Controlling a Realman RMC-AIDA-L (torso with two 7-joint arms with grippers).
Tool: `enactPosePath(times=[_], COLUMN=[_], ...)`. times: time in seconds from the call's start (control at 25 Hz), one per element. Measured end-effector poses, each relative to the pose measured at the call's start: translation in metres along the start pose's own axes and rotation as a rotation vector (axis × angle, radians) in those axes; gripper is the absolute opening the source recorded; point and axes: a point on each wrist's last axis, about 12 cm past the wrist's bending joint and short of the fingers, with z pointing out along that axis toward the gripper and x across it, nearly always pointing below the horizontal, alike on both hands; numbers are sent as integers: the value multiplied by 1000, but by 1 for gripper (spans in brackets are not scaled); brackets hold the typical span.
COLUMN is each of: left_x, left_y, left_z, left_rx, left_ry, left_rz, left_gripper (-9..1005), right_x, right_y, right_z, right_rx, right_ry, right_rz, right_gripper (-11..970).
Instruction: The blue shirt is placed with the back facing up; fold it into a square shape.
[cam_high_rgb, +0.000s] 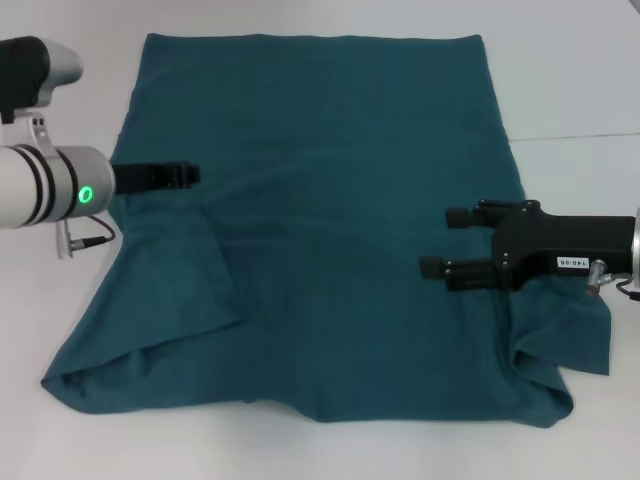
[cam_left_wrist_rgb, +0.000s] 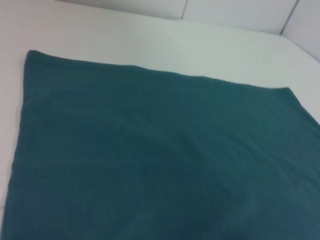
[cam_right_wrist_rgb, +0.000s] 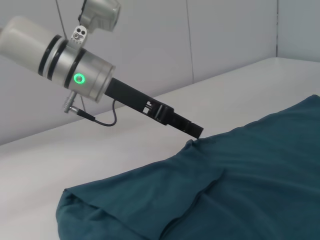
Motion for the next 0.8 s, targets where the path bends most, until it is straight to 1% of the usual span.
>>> enactPosePath(times=[0.2, 0.36, 0.4, 0.44, 0.48, 0.6, 0.64, 0.68, 0.72, 0.76, 0.8], left_x=[6, 9, 13, 13, 15, 22, 25, 27, 28, 28, 28], left_y=[-2, 3, 7, 7, 9, 16, 21, 27, 29, 29, 32], left_z=[6, 3, -2, -2, -6, -21, -30, -47, -55, -55, -64], left_rx=[2, 1, 19, 19, 43, 133, 170, 263, 307, 307, 365], left_ry=[12, 20, 38, 38, 49, 58, 49, 22, 7, 7, -8], left_rz=[-11, -14, -7, -7, 1, 6, 4, -3, -5, -5, -9], left_gripper=[228, 306, 388, 470, 552, 648, 680, 712, 711, 710, 709], right_x=[-1, -2, -2, -2, -3, -3, -2, -2, -3, -3, -4], right_y=[0, 0, -1, -1, -1, -5, -6, -9, -10, -10, -11], right_z=[0, 0, -2, -2, -3, -11, -16, -26, -30, -30, -35], right_rx=[-2, -2, 1, 1, 5, 25, 37, 66, 81, 81, 96], right_ry=[-1, -12, -20, -20, -22, -18, -15, -16, -17, -17, -17], right_rz=[-2, -1, 7, 7, 15, 64, 85, 123, 132, 132, 141], right_gripper=[926, 926, 926, 926, 926, 927, 927, 927, 927, 927, 927])
